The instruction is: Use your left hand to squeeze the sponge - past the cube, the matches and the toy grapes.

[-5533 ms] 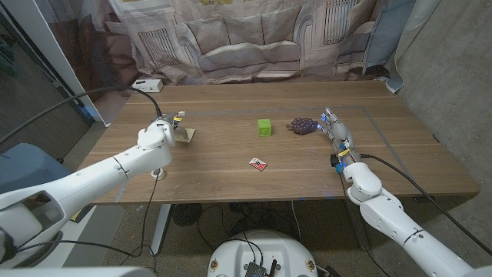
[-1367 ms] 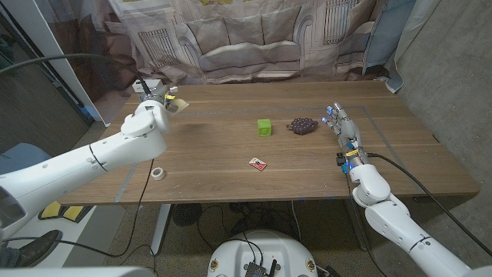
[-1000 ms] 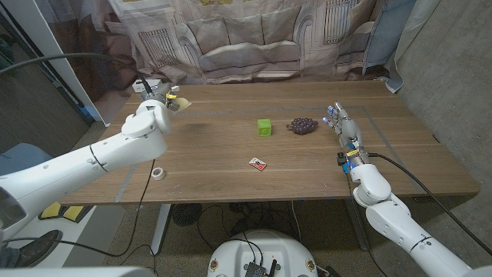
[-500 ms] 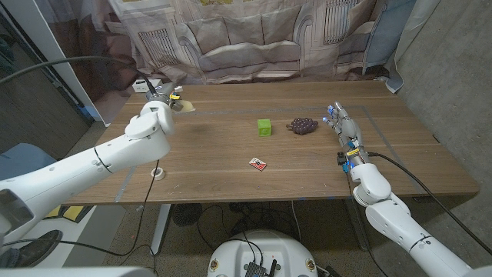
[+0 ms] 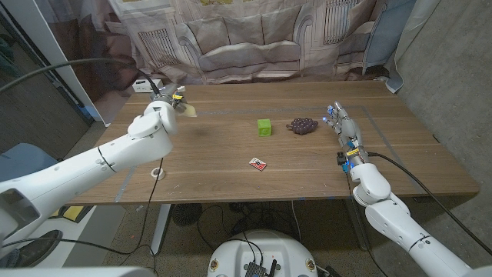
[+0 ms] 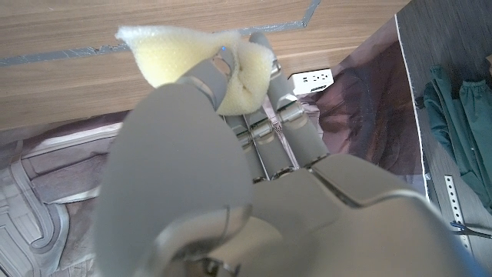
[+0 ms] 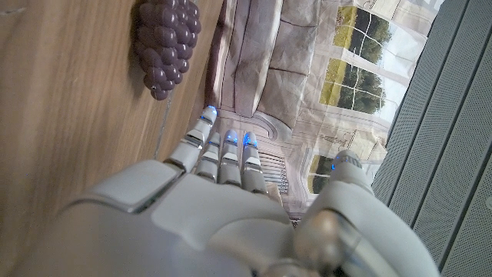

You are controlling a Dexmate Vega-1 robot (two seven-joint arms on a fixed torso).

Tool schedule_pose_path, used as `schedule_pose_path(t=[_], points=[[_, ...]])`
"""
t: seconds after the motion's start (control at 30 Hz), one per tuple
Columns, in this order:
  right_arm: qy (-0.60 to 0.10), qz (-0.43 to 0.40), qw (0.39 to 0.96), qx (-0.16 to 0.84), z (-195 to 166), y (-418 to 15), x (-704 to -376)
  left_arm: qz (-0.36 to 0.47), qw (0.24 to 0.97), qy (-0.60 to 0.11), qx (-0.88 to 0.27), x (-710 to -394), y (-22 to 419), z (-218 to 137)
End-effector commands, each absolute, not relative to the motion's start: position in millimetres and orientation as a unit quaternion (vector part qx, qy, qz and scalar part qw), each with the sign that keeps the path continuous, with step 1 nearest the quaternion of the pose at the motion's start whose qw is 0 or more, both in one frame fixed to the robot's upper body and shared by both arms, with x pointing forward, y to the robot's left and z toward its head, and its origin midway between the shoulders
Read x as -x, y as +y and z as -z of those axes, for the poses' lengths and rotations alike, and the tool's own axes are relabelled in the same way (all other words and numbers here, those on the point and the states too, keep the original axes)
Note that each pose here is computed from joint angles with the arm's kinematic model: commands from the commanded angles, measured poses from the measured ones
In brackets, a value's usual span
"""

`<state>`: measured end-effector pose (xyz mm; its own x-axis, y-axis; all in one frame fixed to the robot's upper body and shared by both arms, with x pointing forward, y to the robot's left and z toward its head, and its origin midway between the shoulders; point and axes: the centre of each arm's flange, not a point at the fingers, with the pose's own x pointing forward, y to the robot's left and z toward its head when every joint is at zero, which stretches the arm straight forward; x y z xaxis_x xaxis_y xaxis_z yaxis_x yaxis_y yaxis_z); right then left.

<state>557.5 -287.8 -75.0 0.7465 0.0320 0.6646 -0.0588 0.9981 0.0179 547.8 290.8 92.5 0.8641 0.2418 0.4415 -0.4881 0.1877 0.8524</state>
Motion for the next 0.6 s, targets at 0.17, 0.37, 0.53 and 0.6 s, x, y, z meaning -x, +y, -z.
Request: schedule_pose_path(t=[0.17,0.37,0.53,0.6], points=[[-0.353,-0.022,0.935,-0.015,75.5,-291.2,-553.1,-0.227,0.762,-0.108,-0.597,-554.7,283.2,-91.1],[-0.353,-0.023,0.935,-0.014,74.5,-291.1,-552.4,-0.219,0.771,-0.113,-0.587,-556.0,285.6,-91.3],[-0.353,-0.024,0.935,-0.013,73.5,-290.7,-552.3,-0.213,0.77,-0.113,-0.591,-555.6,286.4,-93.0],[-0.353,-0.024,0.935,-0.013,73.3,-290.6,-552.4,-0.215,0.77,-0.113,-0.59,-555.1,286.5,-94.0]])
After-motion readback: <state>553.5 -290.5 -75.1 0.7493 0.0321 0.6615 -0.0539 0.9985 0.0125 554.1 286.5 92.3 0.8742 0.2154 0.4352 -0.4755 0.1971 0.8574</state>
